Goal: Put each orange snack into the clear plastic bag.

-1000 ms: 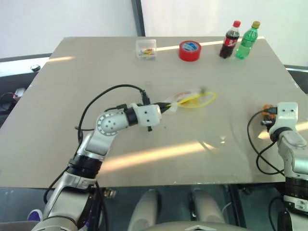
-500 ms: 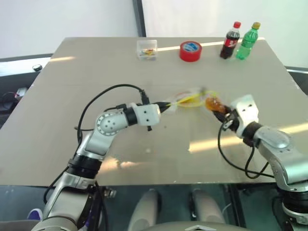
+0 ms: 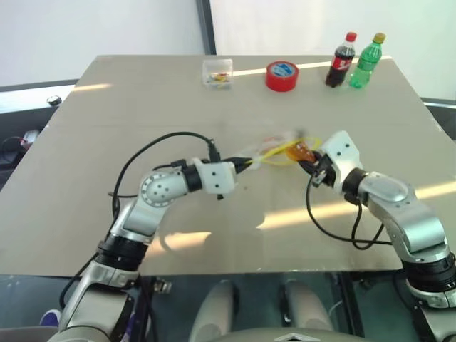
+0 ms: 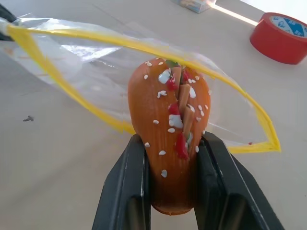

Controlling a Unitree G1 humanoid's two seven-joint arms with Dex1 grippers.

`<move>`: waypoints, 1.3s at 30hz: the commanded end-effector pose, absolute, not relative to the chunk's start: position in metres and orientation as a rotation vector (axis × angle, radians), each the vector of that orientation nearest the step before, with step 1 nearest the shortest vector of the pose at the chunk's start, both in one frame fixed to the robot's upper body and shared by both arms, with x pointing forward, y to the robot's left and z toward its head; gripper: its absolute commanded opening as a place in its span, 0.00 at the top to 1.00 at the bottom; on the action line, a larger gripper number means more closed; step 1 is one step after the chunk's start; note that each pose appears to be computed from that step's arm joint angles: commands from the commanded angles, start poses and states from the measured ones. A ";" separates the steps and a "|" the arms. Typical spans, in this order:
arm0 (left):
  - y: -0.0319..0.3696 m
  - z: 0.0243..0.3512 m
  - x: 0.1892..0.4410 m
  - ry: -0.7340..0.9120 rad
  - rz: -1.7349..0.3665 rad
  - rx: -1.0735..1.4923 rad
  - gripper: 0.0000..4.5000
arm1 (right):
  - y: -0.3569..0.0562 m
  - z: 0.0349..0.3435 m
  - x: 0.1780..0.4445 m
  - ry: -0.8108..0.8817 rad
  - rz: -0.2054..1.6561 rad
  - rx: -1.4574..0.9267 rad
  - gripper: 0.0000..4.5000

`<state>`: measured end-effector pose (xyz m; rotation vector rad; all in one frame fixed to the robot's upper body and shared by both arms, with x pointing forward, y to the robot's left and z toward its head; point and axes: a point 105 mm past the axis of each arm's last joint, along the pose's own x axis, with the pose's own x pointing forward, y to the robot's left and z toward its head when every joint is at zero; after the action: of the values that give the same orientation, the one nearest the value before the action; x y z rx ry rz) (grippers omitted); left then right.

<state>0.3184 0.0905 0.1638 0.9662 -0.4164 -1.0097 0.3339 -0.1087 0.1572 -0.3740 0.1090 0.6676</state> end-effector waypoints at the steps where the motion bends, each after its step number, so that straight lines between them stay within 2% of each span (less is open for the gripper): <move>1: 0.084 0.174 0.306 -0.493 -1.038 0.979 1.00 | -0.100 0.153 0.345 0.118 0.648 -0.380 0.76; 6: 0.091 0.166 0.302 -0.459 -1.054 0.995 1.00 | -0.093 0.143 0.366 0.151 0.606 -0.327 0.76; 7: 0.093 0.165 0.303 -0.451 -1.047 0.985 1.00 | -0.095 0.143 0.369 0.150 0.596 -0.321 0.62; 9: 0.096 0.166 0.306 -0.433 -1.026 0.962 1.00 | -0.094 0.144 0.370 0.141 0.611 -0.329 0.48; 13: 0.107 0.170 0.319 -0.384 -0.958 0.914 1.00 | -0.099 0.158 0.356 0.084 0.627 -0.404 0.04; 18: 0.116 0.171 0.329 -0.338 -0.909 0.876 1.00 | -0.107 0.178 0.320 0.002 0.708 -0.464 0.04; 23: 0.117 0.176 0.334 -0.341 -0.896 0.867 1.00 | -0.118 0.176 0.307 -0.030 0.695 -0.620 0.04; 28: 0.115 0.179 0.335 -0.350 -0.906 0.863 1.00 | -0.144 0.149 0.326 -0.043 0.583 -1.005 0.04; 35: 0.113 0.184 0.337 -0.362 -0.903 0.851 1.00 | -0.133 0.136 0.346 -0.086 0.633 -1.091 0.04; 39: 0.114 0.185 0.336 -0.361 -0.898 0.851 1.00 | -0.123 0.139 0.353 -0.131 0.639 -1.077 0.04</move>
<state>0.3384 0.1140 0.1698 0.8520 -0.3041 -0.9197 0.3519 -0.1276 0.1269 -1.0673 -0.0707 0.6484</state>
